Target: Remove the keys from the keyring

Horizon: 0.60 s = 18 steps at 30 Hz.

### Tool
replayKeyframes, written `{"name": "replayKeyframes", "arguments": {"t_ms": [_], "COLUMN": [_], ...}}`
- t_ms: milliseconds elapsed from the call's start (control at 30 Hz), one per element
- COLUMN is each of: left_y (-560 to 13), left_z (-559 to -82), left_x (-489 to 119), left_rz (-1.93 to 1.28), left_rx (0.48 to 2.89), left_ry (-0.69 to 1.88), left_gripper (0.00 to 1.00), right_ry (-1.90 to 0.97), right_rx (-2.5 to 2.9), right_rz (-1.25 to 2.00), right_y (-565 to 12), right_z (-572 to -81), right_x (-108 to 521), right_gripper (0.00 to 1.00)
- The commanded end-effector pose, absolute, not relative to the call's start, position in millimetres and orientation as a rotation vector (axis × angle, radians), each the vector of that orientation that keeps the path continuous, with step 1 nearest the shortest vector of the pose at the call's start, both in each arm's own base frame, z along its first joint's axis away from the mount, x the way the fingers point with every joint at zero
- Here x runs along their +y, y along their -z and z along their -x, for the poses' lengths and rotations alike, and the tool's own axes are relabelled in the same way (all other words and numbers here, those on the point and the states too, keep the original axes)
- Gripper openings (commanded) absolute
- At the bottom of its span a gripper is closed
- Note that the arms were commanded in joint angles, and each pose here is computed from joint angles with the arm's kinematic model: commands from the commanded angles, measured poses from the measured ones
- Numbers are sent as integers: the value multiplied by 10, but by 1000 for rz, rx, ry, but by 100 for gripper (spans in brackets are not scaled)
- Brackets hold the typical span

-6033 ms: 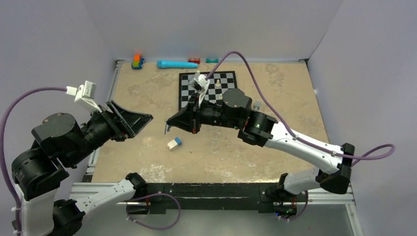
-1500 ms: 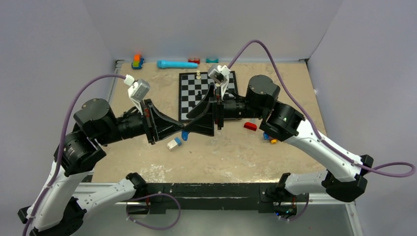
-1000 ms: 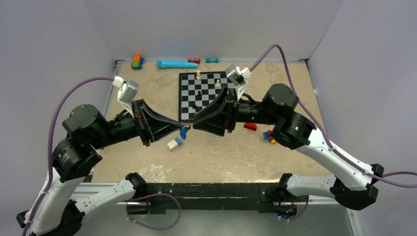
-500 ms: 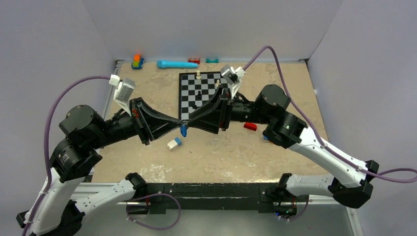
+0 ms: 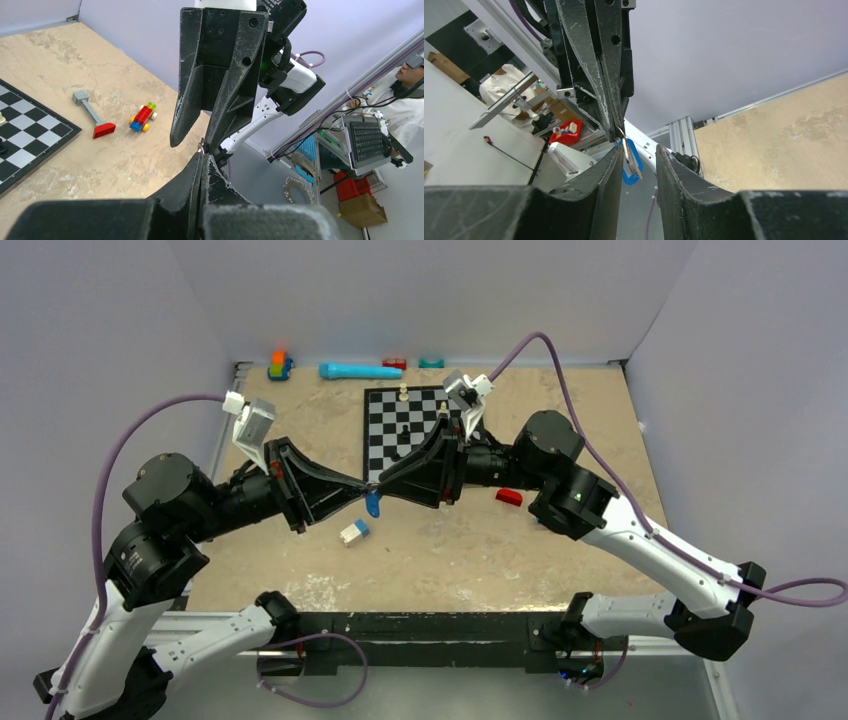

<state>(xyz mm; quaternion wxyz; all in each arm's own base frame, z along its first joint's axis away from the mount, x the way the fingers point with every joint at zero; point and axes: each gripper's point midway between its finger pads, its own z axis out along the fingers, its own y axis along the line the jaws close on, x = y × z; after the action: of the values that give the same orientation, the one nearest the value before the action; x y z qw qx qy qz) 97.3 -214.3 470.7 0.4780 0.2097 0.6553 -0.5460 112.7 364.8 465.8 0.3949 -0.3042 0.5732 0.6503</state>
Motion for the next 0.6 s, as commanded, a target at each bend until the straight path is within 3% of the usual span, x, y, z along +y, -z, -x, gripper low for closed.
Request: {"name": "replayKeyframes", "arguments": {"t_ms": [0, 567], "left_y": [-4803, -4808], "left_z": [-967, -989], "left_x": [-2133, -2174], "left_rz": [-507, -511], "left_rx": [1558, 1557], "left_ry": [1339, 1350], "left_gripper": [0, 0], "right_ry": [-1687, -1712], "right_rx": [1321, 1312], "right_rz": [796, 823], "right_y": [-4969, -4983], "right_z": [-1005, -997], "right_x": [3564, 3642], "right_gripper": [35, 26]}}
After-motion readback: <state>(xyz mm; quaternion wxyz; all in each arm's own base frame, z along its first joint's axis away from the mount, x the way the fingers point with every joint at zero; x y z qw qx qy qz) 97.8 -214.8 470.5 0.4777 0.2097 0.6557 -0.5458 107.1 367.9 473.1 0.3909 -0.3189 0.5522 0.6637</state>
